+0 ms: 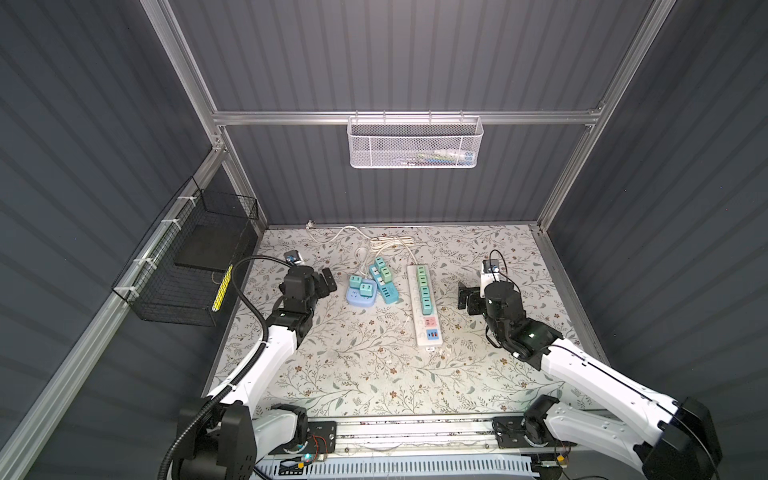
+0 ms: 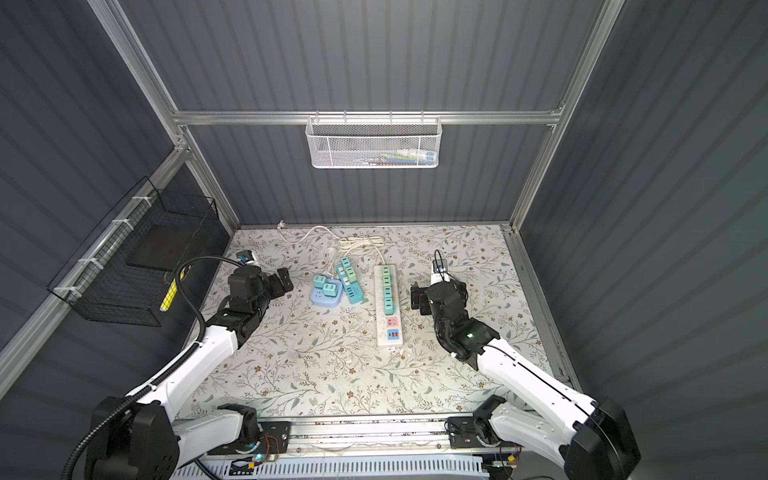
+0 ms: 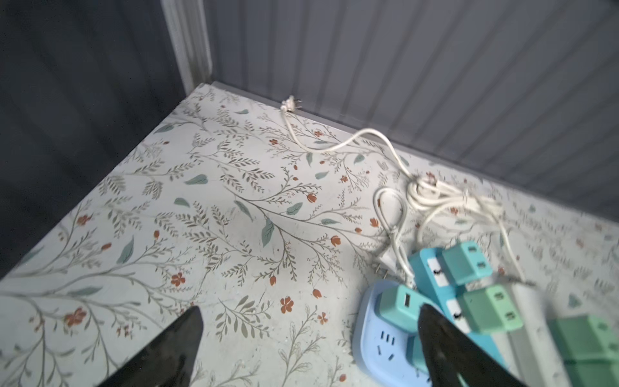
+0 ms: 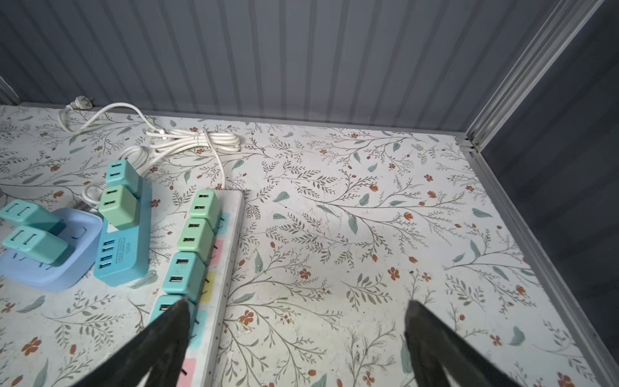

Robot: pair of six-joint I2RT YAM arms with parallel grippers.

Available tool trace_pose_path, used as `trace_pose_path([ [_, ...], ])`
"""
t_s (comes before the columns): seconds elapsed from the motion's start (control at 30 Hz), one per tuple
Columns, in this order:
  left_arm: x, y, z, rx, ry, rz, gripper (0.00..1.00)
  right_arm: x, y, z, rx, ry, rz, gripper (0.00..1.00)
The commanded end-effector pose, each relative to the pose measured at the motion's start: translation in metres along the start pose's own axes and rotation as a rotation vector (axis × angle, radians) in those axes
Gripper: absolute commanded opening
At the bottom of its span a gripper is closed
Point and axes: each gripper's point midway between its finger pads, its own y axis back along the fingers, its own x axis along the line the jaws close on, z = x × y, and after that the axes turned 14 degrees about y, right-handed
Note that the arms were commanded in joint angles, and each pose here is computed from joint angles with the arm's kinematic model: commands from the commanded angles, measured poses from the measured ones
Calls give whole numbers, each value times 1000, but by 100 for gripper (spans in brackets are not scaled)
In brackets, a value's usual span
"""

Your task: Insert the plug

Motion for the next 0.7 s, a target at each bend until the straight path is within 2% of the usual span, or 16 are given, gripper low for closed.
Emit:
trace_pose_path([
  [0.0, -9, -5, 4, -86, -184, -66, 100, -20, -3, 20, -142, -72, 43, 99],
  [0.1, 15, -14, -10, -163, -269, -20, 100, -43, -9, 18, -208, 11, 1, 99],
  [0.17, 42, -28, -21, -185, -236, 41, 100, -59, -14, 10, -195, 57, -52, 99],
  [0.27, 59, -55, -44, -155, -188, -5, 100, -75, -21, -5, -189, -6, -67, 99],
  [0.33, 68, -64, -51, -162, -185, 13, 100, -80, -26, -15, -176, 0, -74, 99],
  [0.4, 84, -74, -57, -160, -131, 38, 100, -82, -32, -25, -151, 33, -74, 99],
  [0.43, 84, -78, -54, -177, -125, 28, 100, -84, -34, -31, -140, 39, -84, 99],
  [0.47, 85, -82, -62, -100, -132, 41, 100, -85, -36, -37, -133, 46, -88, 99],
  [0.53, 80, -89, -57, -114, -146, 29, 100, -89, -40, -47, -121, 57, -108, 99],
  [0.6, 81, -89, -62, -72, -146, 35, 100, -94, -41, -54, -112, 45, -128, 99],
  [0.67, 80, -89, -59, -102, -148, 29, 100, -97, -50, -72, -72, 16, -131, 99],
])
